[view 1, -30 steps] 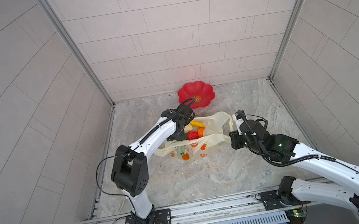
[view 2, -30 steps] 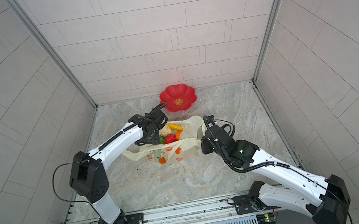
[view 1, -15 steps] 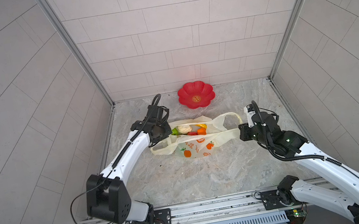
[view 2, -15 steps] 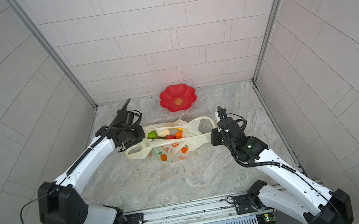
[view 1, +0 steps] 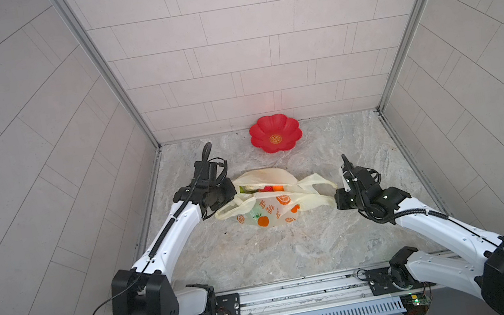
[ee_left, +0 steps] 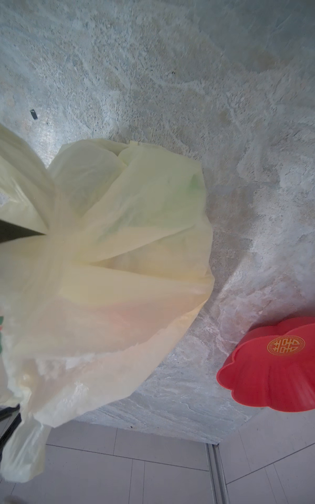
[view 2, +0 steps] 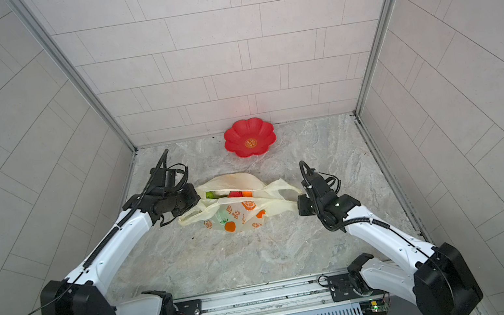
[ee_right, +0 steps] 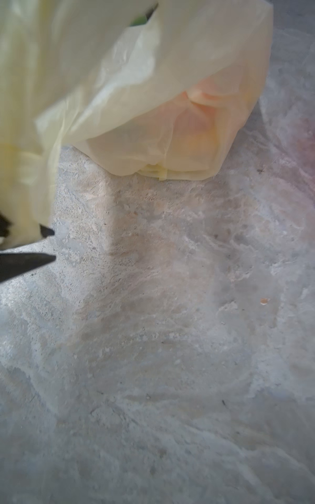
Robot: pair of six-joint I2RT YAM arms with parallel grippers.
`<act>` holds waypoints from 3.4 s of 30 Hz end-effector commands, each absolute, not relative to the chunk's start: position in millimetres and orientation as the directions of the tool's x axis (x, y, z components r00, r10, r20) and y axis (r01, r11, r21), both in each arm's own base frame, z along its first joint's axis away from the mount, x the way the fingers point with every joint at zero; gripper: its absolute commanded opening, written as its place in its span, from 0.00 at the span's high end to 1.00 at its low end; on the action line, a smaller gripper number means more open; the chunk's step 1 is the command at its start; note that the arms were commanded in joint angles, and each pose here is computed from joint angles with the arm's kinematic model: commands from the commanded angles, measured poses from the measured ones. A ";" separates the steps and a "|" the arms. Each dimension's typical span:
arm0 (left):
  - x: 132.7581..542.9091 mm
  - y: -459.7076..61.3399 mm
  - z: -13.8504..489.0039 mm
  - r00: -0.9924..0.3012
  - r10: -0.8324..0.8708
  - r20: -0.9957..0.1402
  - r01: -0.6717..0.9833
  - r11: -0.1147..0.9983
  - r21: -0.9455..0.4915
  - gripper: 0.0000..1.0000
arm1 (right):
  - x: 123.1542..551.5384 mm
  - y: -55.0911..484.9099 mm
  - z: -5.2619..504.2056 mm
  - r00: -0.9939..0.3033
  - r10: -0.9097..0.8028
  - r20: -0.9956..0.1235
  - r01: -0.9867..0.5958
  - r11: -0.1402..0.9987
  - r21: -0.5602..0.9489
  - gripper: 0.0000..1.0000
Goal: Take fruits out of the plastic bag
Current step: Spread open the plastic bag at the center of the table.
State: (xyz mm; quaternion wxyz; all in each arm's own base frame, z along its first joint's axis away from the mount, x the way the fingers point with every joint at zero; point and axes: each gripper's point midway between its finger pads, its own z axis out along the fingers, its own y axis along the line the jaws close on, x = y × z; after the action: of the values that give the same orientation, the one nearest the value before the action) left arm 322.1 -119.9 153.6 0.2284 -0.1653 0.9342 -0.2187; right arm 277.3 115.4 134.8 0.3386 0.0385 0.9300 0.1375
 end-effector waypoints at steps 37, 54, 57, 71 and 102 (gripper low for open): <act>298.8 -134.1 162.1 -0.849 -0.252 -0.464 -0.090 0.935 -0.343 0.97 | 329.9 249.0 158.9 -0.812 -0.204 -0.546 -0.202 0.977 -0.065 0.22; 302.6 -105.6 151.0 -0.820 -0.313 -0.479 -0.214 0.944 -0.251 0.97 | 343.4 252.6 169.2 -0.795 -0.205 -0.570 -0.289 0.955 0.060 1.00; 311.7 -96.9 154.2 -0.804 -0.361 -0.473 -0.264 0.929 -0.260 0.97 | 327.2 252.7 189.2 -0.771 -0.183 -0.610 -0.347 0.924 0.161 1.00; 326.8 -45.9 113.7 -0.753 -0.547 -0.366 -0.472 0.836 -0.279 0.98 | 312.6 206.9 160.7 -0.838 0.093 -0.537 -0.242 0.819 0.520 1.00; 273.2 -123.7 124.7 -0.893 -0.272 -0.359 -0.215 0.958 -0.191 0.13 | 301.6 205.2 179.7 -0.728 -0.002 -0.685 -0.311 0.892 0.327 1.00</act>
State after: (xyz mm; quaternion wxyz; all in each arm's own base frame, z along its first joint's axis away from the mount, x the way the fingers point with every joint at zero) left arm 278.7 -119.5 138.8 0.2156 -0.1279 0.9652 -0.0748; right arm 300.8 212.6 174.2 0.3412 -0.0853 0.9056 0.2370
